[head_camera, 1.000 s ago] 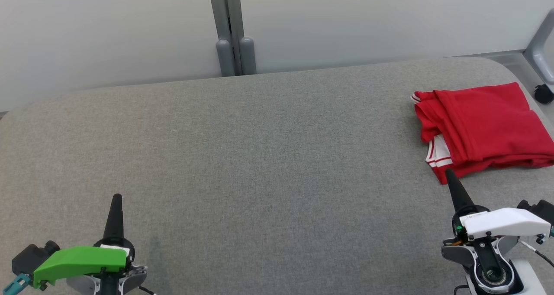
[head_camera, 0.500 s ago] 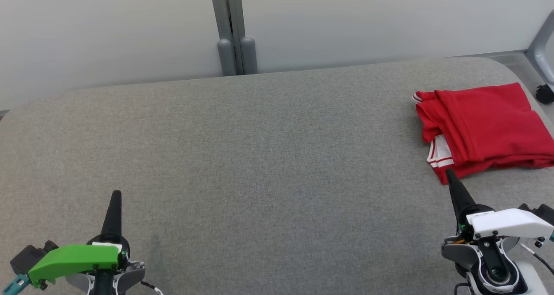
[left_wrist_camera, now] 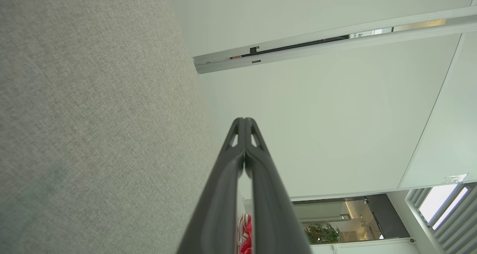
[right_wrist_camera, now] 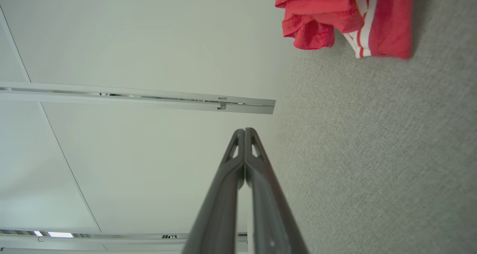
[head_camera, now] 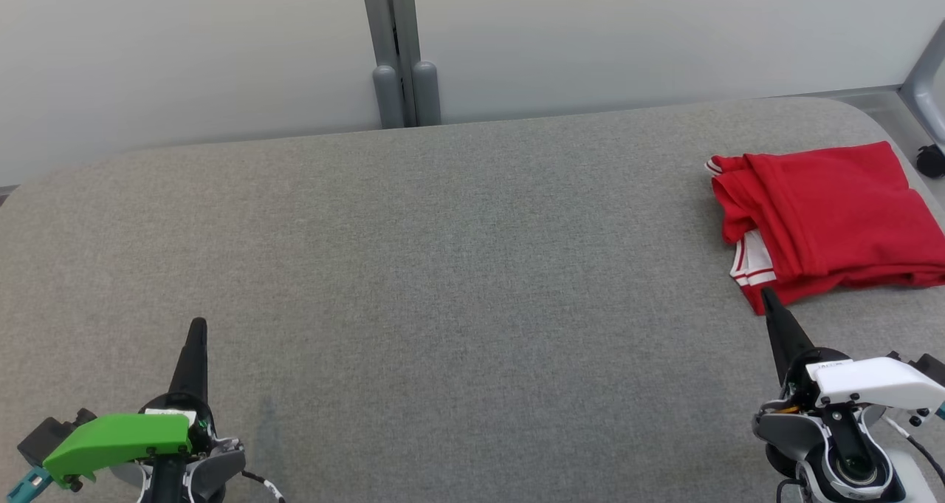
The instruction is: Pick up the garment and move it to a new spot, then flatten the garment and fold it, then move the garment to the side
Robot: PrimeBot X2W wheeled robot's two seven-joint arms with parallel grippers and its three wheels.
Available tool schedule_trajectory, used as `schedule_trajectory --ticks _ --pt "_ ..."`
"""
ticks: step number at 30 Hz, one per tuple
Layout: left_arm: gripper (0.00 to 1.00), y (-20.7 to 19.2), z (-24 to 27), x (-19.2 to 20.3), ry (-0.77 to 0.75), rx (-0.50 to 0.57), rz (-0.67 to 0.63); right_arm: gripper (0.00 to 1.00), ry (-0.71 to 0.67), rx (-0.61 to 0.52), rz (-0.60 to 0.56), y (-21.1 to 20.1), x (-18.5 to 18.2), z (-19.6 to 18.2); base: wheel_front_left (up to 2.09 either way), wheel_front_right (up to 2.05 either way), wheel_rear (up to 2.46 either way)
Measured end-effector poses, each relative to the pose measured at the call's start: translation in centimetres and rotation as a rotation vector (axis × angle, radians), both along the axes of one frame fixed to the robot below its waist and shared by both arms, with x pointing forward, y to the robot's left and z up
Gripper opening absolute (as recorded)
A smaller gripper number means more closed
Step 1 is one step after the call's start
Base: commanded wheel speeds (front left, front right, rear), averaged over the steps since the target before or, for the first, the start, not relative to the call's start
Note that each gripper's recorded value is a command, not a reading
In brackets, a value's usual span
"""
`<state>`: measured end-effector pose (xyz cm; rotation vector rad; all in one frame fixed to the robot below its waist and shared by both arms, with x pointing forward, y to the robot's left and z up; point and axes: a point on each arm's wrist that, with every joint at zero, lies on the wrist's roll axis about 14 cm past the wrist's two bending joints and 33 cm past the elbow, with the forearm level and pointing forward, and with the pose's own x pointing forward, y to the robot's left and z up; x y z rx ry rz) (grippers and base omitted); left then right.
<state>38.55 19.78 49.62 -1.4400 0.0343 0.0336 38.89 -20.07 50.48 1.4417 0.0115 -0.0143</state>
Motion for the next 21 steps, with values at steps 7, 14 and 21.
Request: schedule_trajectory --ticks 7,14,21 --pt "0.00 0.07 0.19 0.02 -0.009 -0.051 0.000 0.00 -0.004 0.052 0.002 0.07 0.03 0.05 0.00 0.00 0.00" --pt "0.00 0.16 0.48 0.11 -0.021 -0.097 0.001 0.00 -0.010 0.100 0.001 0.08 0.06 0.15 0.00 0.00 0.00" --pt "0.00 0.21 0.71 0.19 -0.030 -0.135 0.001 0.00 -0.014 0.131 0.002 0.09 0.08 0.21 0.00 0.00 0.00"
